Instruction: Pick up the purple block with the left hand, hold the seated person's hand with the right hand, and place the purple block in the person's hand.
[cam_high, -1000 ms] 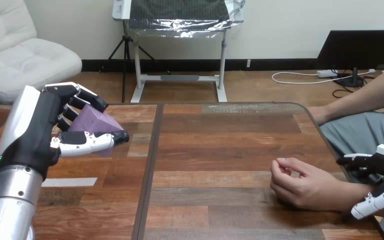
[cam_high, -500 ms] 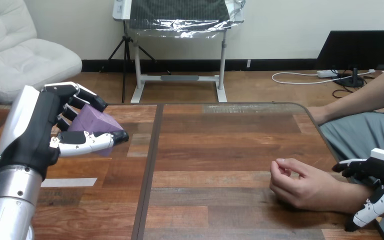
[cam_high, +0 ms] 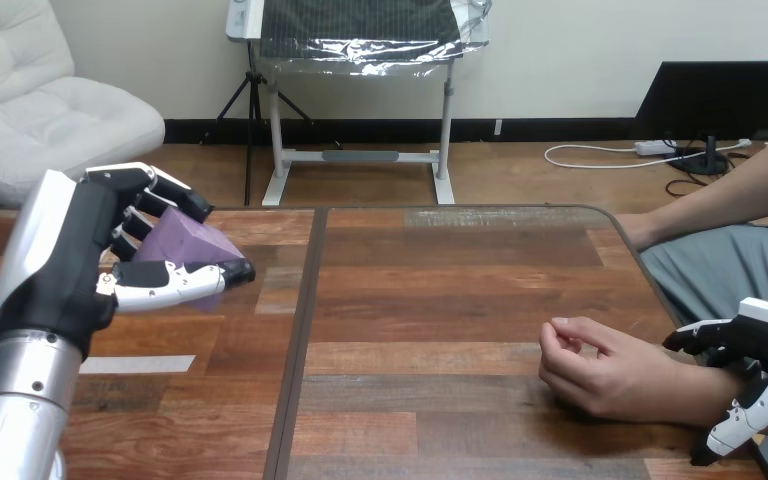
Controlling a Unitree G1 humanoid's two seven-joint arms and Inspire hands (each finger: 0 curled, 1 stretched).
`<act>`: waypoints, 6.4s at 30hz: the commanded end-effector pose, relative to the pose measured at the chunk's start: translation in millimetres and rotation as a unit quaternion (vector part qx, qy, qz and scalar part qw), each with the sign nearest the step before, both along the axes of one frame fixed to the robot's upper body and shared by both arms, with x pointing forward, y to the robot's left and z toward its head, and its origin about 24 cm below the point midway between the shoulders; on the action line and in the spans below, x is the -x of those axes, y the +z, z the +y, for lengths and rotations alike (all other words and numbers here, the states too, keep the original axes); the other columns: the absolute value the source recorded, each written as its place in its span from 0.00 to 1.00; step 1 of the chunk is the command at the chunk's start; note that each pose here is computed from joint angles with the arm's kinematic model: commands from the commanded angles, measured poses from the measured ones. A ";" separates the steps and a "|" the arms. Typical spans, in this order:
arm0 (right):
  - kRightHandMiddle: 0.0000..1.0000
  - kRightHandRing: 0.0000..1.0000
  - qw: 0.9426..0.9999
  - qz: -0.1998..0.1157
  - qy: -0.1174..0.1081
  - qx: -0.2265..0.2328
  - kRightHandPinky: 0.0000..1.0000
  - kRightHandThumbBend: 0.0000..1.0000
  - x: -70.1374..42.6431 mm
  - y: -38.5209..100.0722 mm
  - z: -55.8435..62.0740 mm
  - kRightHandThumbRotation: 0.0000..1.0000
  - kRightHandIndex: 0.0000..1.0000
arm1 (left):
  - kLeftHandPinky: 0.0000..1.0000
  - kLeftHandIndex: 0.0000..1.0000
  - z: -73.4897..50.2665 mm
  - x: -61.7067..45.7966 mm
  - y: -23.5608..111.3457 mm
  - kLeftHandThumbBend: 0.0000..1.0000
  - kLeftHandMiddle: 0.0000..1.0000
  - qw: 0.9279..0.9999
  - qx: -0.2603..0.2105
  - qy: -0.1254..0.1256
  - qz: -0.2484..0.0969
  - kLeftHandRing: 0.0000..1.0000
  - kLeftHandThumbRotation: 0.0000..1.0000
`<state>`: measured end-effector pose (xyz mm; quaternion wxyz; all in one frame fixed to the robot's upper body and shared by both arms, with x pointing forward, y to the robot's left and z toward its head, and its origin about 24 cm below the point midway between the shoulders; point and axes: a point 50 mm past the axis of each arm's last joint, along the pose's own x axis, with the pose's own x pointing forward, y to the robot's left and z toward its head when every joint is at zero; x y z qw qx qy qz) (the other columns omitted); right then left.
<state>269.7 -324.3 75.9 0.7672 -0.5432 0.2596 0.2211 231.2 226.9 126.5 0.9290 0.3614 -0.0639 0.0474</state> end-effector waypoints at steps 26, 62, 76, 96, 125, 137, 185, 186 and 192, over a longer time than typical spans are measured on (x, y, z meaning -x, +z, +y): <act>0.85 0.81 0.999 0.001 0.049 0.017 0.68 0.99 -4.6 -12.4 14.7 0.00 0.84 | 0.25 0.43 -0.9 -1.9 17.6 0.64 0.38 0.999 -0.007 -0.015 -0.052 0.31 0.00; 0.71 0.66 0.996 0.028 0.054 0.068 0.56 0.97 -7.5 -25.6 10.9 0.05 0.69 | 0.25 0.42 -1.5 -0.9 18.1 0.64 0.37 0.999 -0.004 -0.018 -0.049 0.31 0.00; 0.63 0.55 0.995 0.034 0.042 0.084 0.45 0.95 -9.0 -27.4 8.2 0.04 0.66 | 0.25 0.42 -1.4 -1.0 18.7 0.65 0.37 0.998 -0.007 -0.021 -0.056 0.31 0.00; 0.57 0.48 0.995 0.037 0.035 0.089 0.36 0.93 -10.7 -27.5 6.1 0.00 0.58 | 0.25 0.42 -1.5 -1.3 18.2 0.64 0.37 0.998 -0.001 -0.025 -0.054 0.31 0.00; 0.45 0.36 0.997 -0.038 0.038 0.061 0.28 0.77 -19.9 -13.8 6.4 0.12 0.51 | 0.25 0.42 -4.3 -9.9 10.4 0.64 0.38 0.998 0.020 -0.034 -0.046 0.32 0.00; 0.44 0.37 0.996 -0.068 0.041 0.041 0.30 0.74 -26.9 -5.1 8.7 0.16 0.52 | 0.27 0.43 -7.3 -17.5 5.0 0.63 0.39 0.997 0.057 -0.036 -0.032 0.34 0.00; 0.45 0.39 0.987 -0.142 0.075 -0.033 0.33 0.77 -51.1 34.3 44.2 0.16 0.51 | 0.33 0.45 -25.5 -76.8 -26.3 0.65 0.44 0.992 0.112 -0.057 0.014 0.40 0.00; 0.45 0.39 0.986 -0.142 0.076 -0.034 0.33 0.76 -51.2 34.5 45.0 0.16 0.51 | 0.33 0.45 -26.0 -77.7 -26.6 0.65 0.44 0.992 0.112 -0.057 0.015 0.40 0.00; 0.44 0.38 0.983 -0.151 0.088 -0.049 0.32 0.77 -52.8 35.9 51.5 0.17 0.50 | 0.35 0.46 -31.6 -85.4 -28.9 0.64 0.45 0.990 0.123 -0.063 0.019 0.42 0.00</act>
